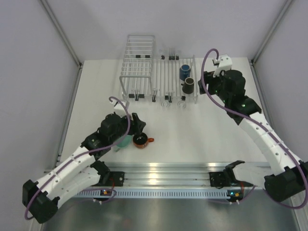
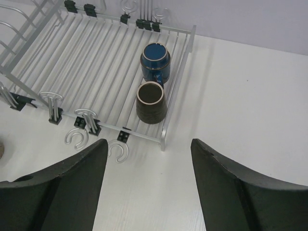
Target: Load the cups into the dish rack
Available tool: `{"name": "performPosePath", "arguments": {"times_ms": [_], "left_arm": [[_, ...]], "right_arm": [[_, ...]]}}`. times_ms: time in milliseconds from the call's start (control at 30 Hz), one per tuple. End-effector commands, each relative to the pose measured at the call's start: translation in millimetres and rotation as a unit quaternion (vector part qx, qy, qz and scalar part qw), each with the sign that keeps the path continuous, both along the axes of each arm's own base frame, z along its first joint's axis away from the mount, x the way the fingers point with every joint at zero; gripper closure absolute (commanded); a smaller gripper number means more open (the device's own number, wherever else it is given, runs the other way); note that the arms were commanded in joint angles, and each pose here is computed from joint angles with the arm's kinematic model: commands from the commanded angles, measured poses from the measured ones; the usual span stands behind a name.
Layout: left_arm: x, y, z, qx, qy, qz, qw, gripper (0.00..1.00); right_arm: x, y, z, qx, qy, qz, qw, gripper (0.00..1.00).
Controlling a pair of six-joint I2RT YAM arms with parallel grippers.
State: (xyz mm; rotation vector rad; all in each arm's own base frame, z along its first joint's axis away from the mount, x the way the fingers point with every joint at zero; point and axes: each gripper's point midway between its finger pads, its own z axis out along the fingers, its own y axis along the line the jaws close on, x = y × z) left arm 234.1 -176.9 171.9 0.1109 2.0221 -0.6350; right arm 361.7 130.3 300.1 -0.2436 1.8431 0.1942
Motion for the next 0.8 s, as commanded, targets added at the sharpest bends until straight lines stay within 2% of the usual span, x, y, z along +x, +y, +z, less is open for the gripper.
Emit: {"name": "performPosePath", "arguments": {"times_ms": [0, 433, 767], "left_arm": [[0, 10, -19, 0.041, 0.007, 0.037, 0.998, 0.28], [-2, 15, -69, 0.13, 0.047, 0.06, 0.989, 0.29], [-9, 21, -77, 0.142, 0.069, 0.07, 0.985, 0.29]], "right_arm": [[-15, -10, 16, 0.02, -0.028, -0.008, 0.999, 0.3], [-48, -21, 18, 0.04, -0.042, -0.006, 0.998, 0.29], [-51, -21, 23, 0.044, -0.051, -0.004, 0.998, 0.28]]}}
